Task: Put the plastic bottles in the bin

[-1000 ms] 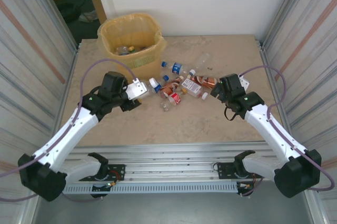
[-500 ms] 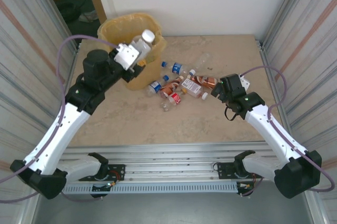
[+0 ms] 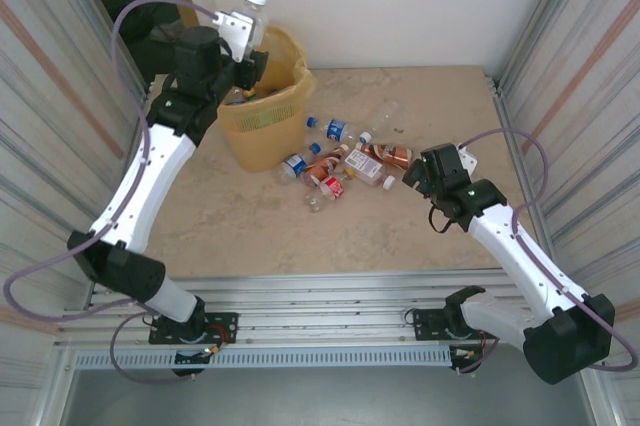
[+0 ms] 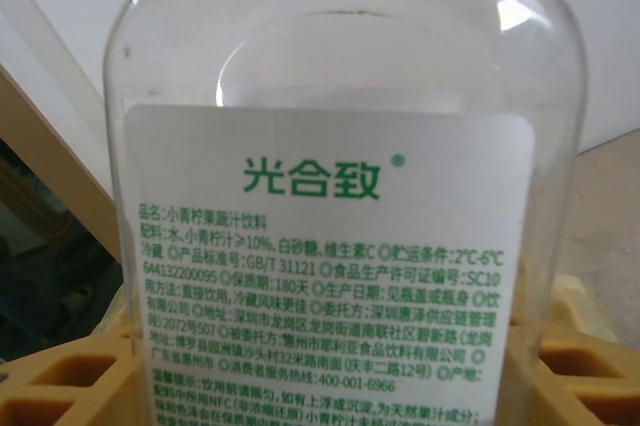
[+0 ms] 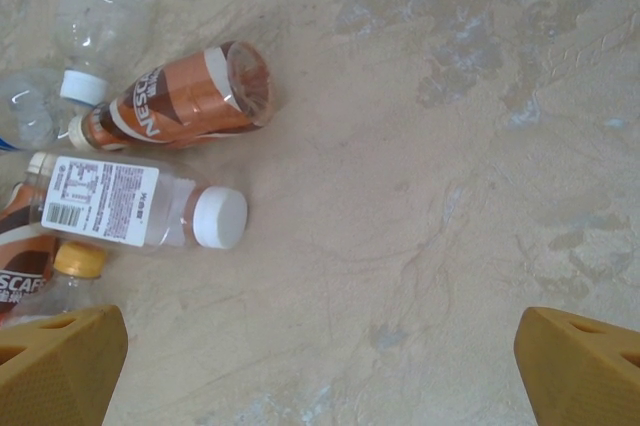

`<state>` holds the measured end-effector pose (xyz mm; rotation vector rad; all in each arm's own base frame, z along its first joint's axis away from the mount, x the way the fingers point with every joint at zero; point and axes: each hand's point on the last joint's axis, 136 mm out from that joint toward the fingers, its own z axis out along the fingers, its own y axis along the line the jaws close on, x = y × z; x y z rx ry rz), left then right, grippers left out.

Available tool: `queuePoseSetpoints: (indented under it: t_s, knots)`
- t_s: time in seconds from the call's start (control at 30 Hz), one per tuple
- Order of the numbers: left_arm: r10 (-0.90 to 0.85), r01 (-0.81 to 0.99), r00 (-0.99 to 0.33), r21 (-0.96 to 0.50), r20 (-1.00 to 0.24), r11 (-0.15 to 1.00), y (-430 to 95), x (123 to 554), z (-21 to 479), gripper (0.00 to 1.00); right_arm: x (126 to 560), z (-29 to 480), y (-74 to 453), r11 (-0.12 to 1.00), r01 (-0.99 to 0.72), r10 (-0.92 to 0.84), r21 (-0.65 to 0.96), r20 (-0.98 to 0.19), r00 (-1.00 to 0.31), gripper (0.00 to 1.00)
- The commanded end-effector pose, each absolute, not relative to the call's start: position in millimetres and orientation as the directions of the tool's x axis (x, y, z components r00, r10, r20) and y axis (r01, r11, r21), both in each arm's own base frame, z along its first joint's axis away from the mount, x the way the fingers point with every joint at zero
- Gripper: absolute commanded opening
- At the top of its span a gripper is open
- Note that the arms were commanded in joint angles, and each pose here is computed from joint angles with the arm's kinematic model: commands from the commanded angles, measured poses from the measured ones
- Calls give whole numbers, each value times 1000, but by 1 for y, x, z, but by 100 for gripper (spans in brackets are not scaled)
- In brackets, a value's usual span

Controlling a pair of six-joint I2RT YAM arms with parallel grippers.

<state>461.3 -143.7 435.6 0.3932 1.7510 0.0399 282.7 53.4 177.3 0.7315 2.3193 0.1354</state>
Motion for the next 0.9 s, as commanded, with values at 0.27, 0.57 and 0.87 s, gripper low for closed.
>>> queuePoseSetpoints:
  t_s: [0.27, 0.57, 0.87]
  knots:
    - [138, 53, -383, 127, -914, 990, -93, 523, 382, 40, 275, 172, 43, 812, 512, 567, 280, -586, -580, 98]
    - [139, -24, -474, 171, -869, 985, -76, 535, 340, 44, 277, 171, 45, 814, 510, 565, 278, -582, -585, 98]
    - [106, -79, -512, 169, -852, 982, -65, 528, 325, 60, 280, 169, 48, 815, 505, 566, 284, -576, -590, 98]
